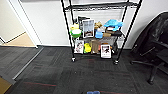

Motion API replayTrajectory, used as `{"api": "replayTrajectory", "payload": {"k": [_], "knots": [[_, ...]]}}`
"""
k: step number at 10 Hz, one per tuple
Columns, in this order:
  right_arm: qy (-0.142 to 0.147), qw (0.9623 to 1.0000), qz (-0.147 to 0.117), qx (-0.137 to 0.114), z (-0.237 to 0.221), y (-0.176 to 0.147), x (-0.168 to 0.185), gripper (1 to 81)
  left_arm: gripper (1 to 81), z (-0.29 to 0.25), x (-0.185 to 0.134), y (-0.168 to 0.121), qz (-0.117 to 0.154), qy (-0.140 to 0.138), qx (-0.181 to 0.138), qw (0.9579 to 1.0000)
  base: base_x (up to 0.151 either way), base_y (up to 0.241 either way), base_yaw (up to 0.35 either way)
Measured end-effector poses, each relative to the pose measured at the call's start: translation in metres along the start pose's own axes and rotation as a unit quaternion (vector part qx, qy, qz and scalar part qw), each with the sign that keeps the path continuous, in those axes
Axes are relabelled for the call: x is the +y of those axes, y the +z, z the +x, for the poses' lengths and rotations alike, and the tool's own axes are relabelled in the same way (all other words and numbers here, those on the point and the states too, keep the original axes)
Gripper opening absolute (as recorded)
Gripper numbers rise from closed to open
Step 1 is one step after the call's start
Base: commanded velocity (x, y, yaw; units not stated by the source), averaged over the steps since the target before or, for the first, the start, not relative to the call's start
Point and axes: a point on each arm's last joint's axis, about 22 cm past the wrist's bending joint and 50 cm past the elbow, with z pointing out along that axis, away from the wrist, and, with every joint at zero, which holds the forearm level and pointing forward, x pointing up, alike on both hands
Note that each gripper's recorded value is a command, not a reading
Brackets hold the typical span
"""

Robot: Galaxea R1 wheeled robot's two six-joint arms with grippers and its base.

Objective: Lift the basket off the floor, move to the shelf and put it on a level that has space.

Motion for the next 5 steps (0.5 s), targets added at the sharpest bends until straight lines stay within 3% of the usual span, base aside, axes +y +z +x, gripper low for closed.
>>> {"api": "replayTrajectory", "payload": {"k": [3,5], "knots": [[0.024,0.9997,0.003,0.007,-0.001,-0.005,0.007,1.0,1.0,-0.028,0.014,-0.015,-0.035,-0.012,-0.026,0.9990,0.000,0.000,0.000],[0.041,0.9991,0.007,-0.004,-0.011,-0.015,0.010,1.0,1.0,-0.042,0.023,-0.030,-0.051,-0.019,-0.042,0.9977,0.000,0.000,0.000]]}}
